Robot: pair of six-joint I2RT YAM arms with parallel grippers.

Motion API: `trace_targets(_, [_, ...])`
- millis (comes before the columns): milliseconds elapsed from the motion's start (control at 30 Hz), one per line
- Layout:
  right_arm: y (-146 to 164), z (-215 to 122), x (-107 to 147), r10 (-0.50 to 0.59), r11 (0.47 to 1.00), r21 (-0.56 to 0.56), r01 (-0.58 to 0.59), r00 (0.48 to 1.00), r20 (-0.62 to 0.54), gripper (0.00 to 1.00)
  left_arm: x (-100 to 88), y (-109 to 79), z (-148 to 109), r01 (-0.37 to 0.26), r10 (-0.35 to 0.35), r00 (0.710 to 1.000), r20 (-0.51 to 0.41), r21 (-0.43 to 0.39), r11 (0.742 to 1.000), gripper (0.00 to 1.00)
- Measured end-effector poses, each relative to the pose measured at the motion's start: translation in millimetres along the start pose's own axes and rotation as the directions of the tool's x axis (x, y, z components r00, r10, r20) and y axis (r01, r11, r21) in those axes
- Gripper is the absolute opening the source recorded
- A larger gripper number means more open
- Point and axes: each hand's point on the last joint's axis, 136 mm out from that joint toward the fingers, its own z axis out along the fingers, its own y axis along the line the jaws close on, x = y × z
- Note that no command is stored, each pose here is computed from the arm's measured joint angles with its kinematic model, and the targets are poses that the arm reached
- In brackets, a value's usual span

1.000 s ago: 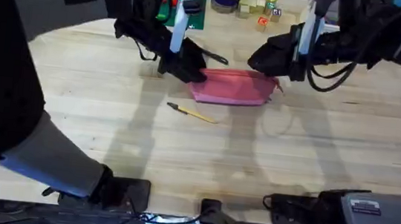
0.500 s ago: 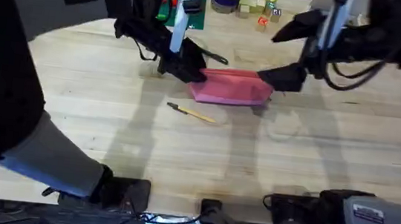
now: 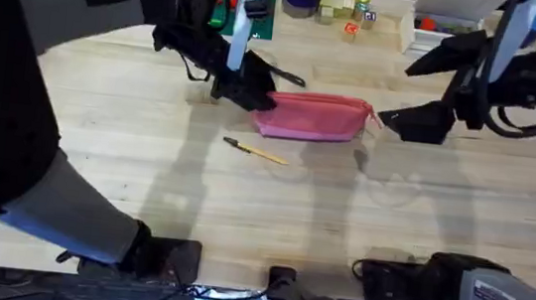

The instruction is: Unzip the bag, pick up the pens from the table one at a time and place them inside, then zip the bag closed.

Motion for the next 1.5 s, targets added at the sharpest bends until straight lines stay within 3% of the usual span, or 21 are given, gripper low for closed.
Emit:
trace_targets(433, [-1, 7, 6, -0.001, 1.000, -0.025, 0.001, 1.000, -0.018, 0.995, 0.0, 0.0, 0, 0.000, 0.000, 1.000, 0.000, 0.000, 1.000, 0.042])
trace_targets(733, [-8, 51, 39, 0.105, 0.980, -0.154, -0.123, 0.987, -0.120, 0.995, 0.0, 0.0, 0, 0.000, 0.000, 1.000, 0.000, 0.000, 1.000, 0.042])
trace_targets(1033, [-11, 78, 60, 0.152, 0.959, -0.214, -0.189, 0.973, -0.176, 0.995, 0.0, 0.0, 0, 0.000, 0.000, 1.000, 0.000, 0.000, 1.000, 0.042])
trace_targets(1500, [-17, 87, 60, 0.144, 0.960, -0.214, -0.178, 0.976, -0.163, 0.968, 0.0, 0.0, 0, 0.000, 0.000, 1.000, 0.000, 0.000, 1.000, 0.042])
